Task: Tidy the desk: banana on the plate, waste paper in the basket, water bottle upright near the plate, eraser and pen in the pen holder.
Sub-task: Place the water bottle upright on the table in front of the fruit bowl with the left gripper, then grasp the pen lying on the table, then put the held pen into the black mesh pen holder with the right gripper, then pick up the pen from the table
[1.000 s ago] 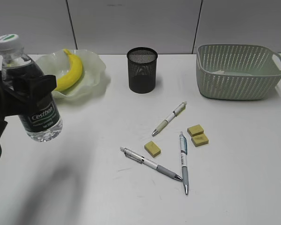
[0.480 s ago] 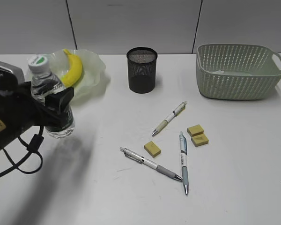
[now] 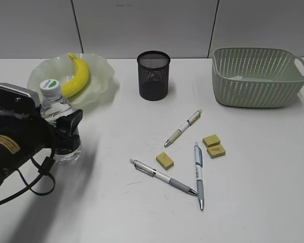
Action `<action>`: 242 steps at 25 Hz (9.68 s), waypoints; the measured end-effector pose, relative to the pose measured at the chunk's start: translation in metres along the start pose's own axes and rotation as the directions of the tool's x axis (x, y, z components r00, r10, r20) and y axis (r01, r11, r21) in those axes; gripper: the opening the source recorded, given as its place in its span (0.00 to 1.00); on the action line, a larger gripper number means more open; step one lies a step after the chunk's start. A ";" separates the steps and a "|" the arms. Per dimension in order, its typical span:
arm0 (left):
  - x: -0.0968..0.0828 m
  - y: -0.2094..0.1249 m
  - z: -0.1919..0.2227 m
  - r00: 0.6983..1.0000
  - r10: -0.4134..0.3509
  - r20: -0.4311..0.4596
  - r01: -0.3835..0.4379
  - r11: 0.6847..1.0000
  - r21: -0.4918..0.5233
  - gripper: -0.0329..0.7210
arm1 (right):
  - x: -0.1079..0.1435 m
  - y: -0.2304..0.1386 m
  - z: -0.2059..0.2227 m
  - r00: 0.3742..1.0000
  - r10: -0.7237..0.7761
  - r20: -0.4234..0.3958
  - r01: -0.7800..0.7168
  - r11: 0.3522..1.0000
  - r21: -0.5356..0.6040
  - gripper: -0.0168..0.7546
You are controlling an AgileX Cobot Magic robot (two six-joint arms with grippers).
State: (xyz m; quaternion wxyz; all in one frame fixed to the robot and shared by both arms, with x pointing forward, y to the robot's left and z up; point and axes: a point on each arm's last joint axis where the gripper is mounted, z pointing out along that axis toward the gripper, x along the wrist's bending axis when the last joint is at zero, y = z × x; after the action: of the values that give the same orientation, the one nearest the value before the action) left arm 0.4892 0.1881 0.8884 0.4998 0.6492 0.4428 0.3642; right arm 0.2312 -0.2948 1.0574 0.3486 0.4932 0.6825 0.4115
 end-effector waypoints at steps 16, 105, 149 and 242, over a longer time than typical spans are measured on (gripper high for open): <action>0.002 0.022 -0.016 1.000 -0.017 0.002 0.017 0.997 -0.072 0.90 | 0.000 0.000 0.000 1.000 0.000 0.000 0.000 1.000 0.000 0.67; 0.026 0.102 -0.317 0.990 0.020 0.140 -0.046 0.982 0.183 0.62 | 0.033 0.121 0.255 0.983 0.141 -0.117 -0.001 0.645 0.765 0.61; 0.026 0.102 -0.317 0.990 0.021 0.139 -0.046 0.982 0.183 0.62 | 0.130 -0.003 0.409 0.991 0.127 0.045 -0.085 0.333 0.939 0.17; 0.026 0.102 -0.317 0.990 0.023 0.137 -0.048 0.982 0.183 0.62 | 0.030 0.142 0.129 0.964 -0.078 -0.253 0.180 0.894 0.410 0.70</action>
State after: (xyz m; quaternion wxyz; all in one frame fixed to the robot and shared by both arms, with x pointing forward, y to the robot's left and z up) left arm 0.2293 0.3049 1.0630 0.4591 0.7238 0.4287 0.2855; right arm 0.3919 -0.2134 1.1295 0.1768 0.4602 0.8234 0.2812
